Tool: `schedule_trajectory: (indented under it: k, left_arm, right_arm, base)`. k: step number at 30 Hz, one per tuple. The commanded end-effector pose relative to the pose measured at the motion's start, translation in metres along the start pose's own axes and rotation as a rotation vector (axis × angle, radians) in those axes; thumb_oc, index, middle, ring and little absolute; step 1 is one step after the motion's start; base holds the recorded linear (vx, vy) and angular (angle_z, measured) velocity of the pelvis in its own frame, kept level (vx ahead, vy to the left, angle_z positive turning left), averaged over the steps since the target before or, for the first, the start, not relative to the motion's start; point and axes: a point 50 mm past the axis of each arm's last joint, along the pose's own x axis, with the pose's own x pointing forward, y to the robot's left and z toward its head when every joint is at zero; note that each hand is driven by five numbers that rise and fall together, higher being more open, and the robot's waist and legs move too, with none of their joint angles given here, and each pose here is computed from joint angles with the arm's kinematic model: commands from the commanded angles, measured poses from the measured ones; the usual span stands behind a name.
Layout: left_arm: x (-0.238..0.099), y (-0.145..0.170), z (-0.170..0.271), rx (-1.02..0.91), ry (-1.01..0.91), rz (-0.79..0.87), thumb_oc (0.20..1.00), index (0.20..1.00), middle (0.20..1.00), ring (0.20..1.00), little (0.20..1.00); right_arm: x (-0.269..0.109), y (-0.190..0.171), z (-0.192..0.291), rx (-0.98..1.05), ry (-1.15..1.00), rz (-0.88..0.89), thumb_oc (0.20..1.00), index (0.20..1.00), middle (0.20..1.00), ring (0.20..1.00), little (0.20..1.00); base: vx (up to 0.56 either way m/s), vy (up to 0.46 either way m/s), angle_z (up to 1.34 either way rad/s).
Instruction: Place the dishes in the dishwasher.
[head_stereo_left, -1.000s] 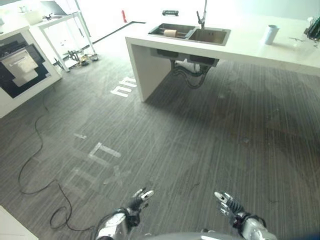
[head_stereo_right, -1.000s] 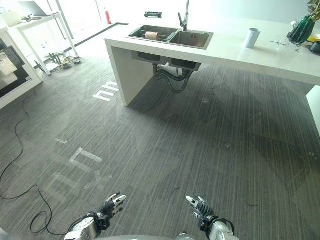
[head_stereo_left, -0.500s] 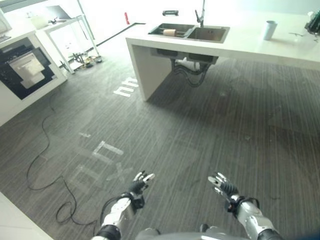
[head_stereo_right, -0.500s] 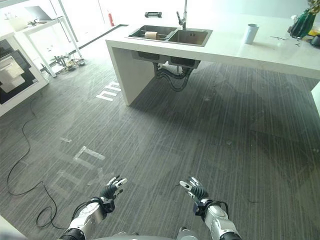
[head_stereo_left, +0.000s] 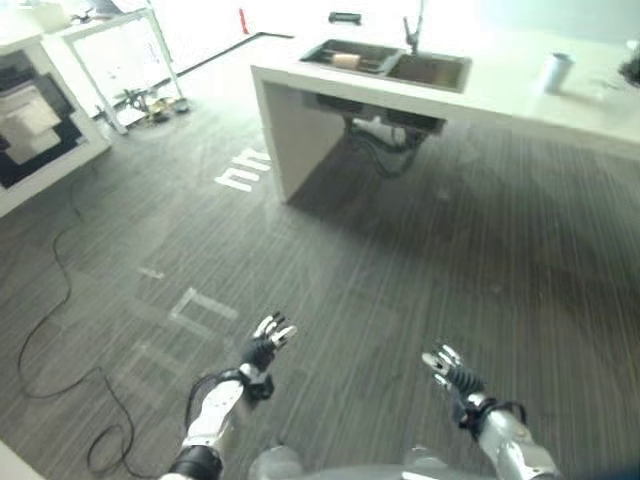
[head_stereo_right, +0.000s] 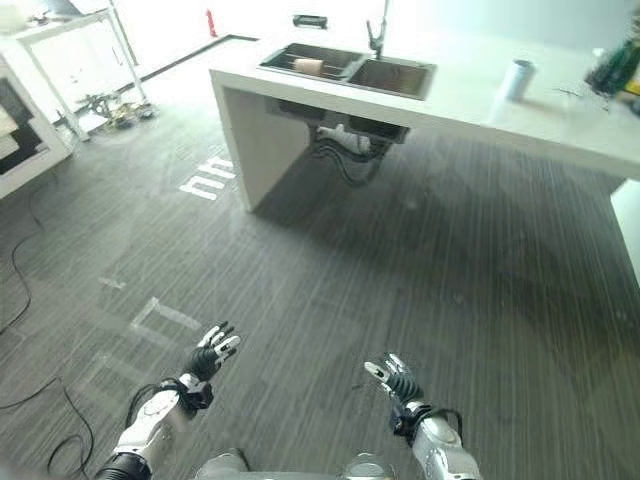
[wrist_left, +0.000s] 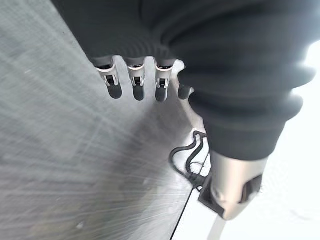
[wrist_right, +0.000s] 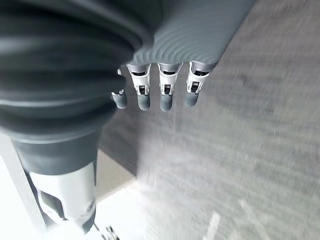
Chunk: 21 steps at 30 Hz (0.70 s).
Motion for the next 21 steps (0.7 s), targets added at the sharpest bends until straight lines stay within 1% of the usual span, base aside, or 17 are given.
schedule_trajectory:
  k: [1,5,8,12,18,21]
  left_arm:
    - [0.004,-0.025,0.01,-0.044,-0.068,-0.145,1.0,1.0,1.0,1.0,1.0]
    - [0.002,-0.024,0.019,-0.071,-0.096,-0.152,1.0,1.0,1.0,1.0,1.0]
    - [0.007,-0.034,0.029,0.001,-0.128,-0.158,1.0,1.0,1.0,1.0,1.0]
    - [0.017,-0.047,0.043,0.083,-0.168,-0.187,1.0,1.0,1.0,1.0,1.0]
    - [0.015,-0.045,0.039,0.145,-0.114,-0.204,1.0,1.0,1.0,1.0,1.0]
    - [0.012,-0.042,0.033,0.14,-0.094,-0.207,1.0,1.0,1.0,1.0,1.0]
  right_arm:
    - [-0.002,0.002,0.033,0.002,-0.158,0.024,1.0,1.0,1.0,1.0,1.0]
    - [-0.001,0.008,0.033,-0.022,-0.173,0.059,1.0,1.0,1.0,1.0,1.0]
    - [0.001,0.007,0.047,-0.036,-0.214,0.092,1.0,1.0,1.0,1.0,1.0]
    - [0.013,0.023,0.064,-0.054,-0.271,0.129,1.0,1.0,1.0,1.0,1.0]
    - [0.006,0.021,0.059,-0.005,-0.28,0.098,1.0,1.0,1.0,1.0,1.0]
    - [0.004,0.015,0.061,-0.03,-0.28,0.102,1.0,1.0,1.0,1.0,1.0]
  base:
    - [0.21,0.198,0.27]
    - [0.21,-0.016,0.14]
    - [0.13,-0.187,-0.15]
    - [0.21,-0.136,-0.27]
    - [0.44,-0.267,0.44]
    - [0.43,-0.285,0.42]
